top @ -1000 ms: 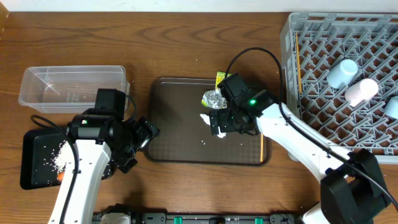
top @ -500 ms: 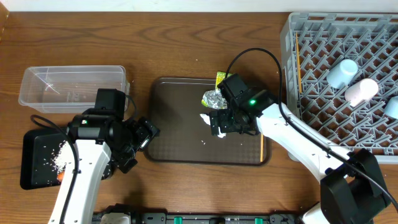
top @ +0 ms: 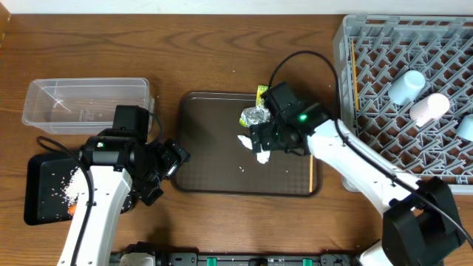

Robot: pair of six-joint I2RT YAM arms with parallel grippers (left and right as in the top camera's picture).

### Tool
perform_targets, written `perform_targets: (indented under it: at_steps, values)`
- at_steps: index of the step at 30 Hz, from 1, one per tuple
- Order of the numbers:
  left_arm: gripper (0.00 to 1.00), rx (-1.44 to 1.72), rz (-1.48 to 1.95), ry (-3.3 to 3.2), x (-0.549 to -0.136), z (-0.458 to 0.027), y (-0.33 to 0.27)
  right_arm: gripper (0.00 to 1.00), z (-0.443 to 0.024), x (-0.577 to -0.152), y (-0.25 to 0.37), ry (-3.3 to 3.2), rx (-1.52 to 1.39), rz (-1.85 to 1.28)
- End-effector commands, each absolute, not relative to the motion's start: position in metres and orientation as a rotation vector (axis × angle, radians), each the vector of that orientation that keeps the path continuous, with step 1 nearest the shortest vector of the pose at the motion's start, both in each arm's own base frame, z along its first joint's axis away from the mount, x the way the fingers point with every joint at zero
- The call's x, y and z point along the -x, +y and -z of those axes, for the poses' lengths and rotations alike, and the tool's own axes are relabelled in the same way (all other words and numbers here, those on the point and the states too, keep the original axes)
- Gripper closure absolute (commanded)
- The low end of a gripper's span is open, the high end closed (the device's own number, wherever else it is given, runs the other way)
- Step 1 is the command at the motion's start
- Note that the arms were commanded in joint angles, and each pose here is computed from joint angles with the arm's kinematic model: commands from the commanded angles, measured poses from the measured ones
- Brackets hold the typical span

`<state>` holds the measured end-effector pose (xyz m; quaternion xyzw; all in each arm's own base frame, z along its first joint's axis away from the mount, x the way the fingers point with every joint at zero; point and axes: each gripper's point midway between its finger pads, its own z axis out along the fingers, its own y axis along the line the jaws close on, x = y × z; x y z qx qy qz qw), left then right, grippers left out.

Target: Sort waste into correct bins and load items into the dishwasher rack

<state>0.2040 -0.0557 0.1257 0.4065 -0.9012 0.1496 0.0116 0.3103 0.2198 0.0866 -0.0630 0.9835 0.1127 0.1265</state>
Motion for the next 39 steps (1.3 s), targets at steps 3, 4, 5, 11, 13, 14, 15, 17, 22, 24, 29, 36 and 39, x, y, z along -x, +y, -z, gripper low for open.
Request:
perform_targets:
  at_steps: [3, 4, 5, 11, 13, 14, 15, 17, 22, 24, 29, 36, 39]
  values:
    - [0.02, -1.276, -0.448, -2.815, -0.204, -0.126, -0.054, 0.08, -0.093, -0.337, 0.18, 2.842, 0.043, -0.22]
    - [0.02, -1.276, -0.448, -2.815, -0.204, -0.126, -0.054, 0.08, -0.091, -0.337, 0.171, 2.854, 0.017, -0.195]
    - [0.02, -1.276, -0.448, -2.815, -0.205, -0.126, -0.054, 0.09, -0.089, -0.337, 0.162, 2.87, -0.007, -0.171]
    - [0.02, -1.276, -0.448, -2.815, -0.205, -0.126, -0.054, 0.17, -0.062, -0.326, 0.15, 2.988, 0.001, -0.146]
    - [0.02, -1.276, -0.448, -2.815, -0.205, -0.126, -0.054, 0.21, -0.05, -0.323, 0.152, 3.022, 0.01, -0.125]
    - [0.02, -1.276, -0.448, -2.815, -0.205, -0.126, -0.054, 0.24, -0.045, -0.322, 0.153, 3.037, 0.014, -0.117]
    - [0.02, -1.276, -0.448, -2.815, -0.204, -0.126, -0.054, 0.27, -0.038, -0.32, 0.154, 3.055, 0.003, -0.106]
    - [0.02, -1.276, -0.448, -2.815, -0.204, -0.126, -0.054, 0.29, -0.028, -0.315, 0.155, 3.086, -0.009, -0.084]
    - [0.02, -1.276, -0.448, -2.815, -0.205, -0.126, -0.054, 0.33, -0.013, -0.313, 0.147, 3.116, -0.08, 0.008]
    - [0.02, -1.276, -0.448, -2.815, -0.204, -0.126, -0.054, 0.33, -0.013, -0.313, 0.144, 3.112, -0.08, 0.025]
    - [0.02, -1.276, -0.448, -2.815, -0.204, -0.126, -0.054, 0.31, -0.013, -0.311, 0.138, 3.12, -0.087, 0.068]
    - [0.02, -1.276, -0.448, -2.815, -0.205, -0.126, -0.054, 0.28, -0.014, -0.311, 0.122, 3.114, -0.095, 0.171]
    - [0.02, -1.276, -0.448, -2.815, -0.205, -0.126, -0.054, 0.28, -0.011, -0.309, 0.122, 3.117, -0.096, 0.168]
